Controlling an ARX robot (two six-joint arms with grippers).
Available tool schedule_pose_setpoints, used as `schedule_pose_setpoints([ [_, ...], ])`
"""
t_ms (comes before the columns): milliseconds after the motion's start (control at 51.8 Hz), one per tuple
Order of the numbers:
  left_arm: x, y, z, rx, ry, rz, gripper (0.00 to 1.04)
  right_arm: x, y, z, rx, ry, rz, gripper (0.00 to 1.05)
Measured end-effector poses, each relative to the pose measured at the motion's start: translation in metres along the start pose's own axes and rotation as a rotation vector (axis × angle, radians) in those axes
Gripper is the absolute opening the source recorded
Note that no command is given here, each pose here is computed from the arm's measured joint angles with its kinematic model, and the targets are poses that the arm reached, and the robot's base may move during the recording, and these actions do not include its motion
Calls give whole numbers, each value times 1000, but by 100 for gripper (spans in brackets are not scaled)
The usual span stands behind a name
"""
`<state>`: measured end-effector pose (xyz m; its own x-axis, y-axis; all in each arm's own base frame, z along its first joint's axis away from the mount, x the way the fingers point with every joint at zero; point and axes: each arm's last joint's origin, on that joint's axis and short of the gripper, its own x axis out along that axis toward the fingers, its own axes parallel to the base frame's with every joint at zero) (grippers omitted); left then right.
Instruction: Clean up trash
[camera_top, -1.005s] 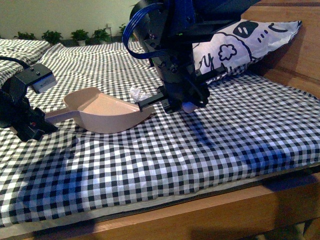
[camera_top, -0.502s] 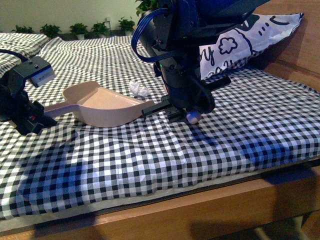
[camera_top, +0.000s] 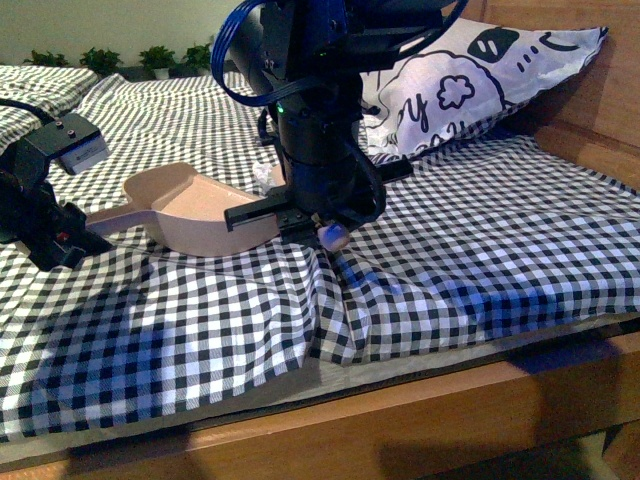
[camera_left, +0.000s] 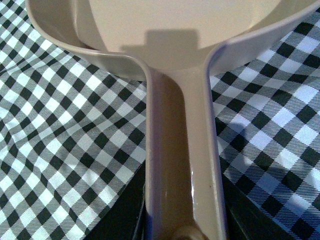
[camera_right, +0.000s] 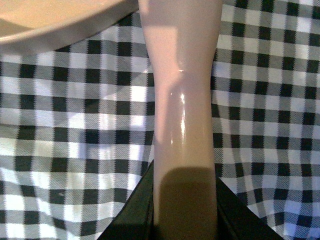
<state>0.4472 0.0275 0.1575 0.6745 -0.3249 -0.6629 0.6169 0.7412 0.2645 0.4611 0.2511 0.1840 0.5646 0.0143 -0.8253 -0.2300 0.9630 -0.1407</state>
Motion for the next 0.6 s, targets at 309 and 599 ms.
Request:
schedule_pose_setpoints([
  [309,0,0,0,-2,2,3,27,-26,6,8,-56,-32,114,20],
  [599,0,0,0,-2,-2,-2,27,-67,3,26,-150,-112,173,20],
])
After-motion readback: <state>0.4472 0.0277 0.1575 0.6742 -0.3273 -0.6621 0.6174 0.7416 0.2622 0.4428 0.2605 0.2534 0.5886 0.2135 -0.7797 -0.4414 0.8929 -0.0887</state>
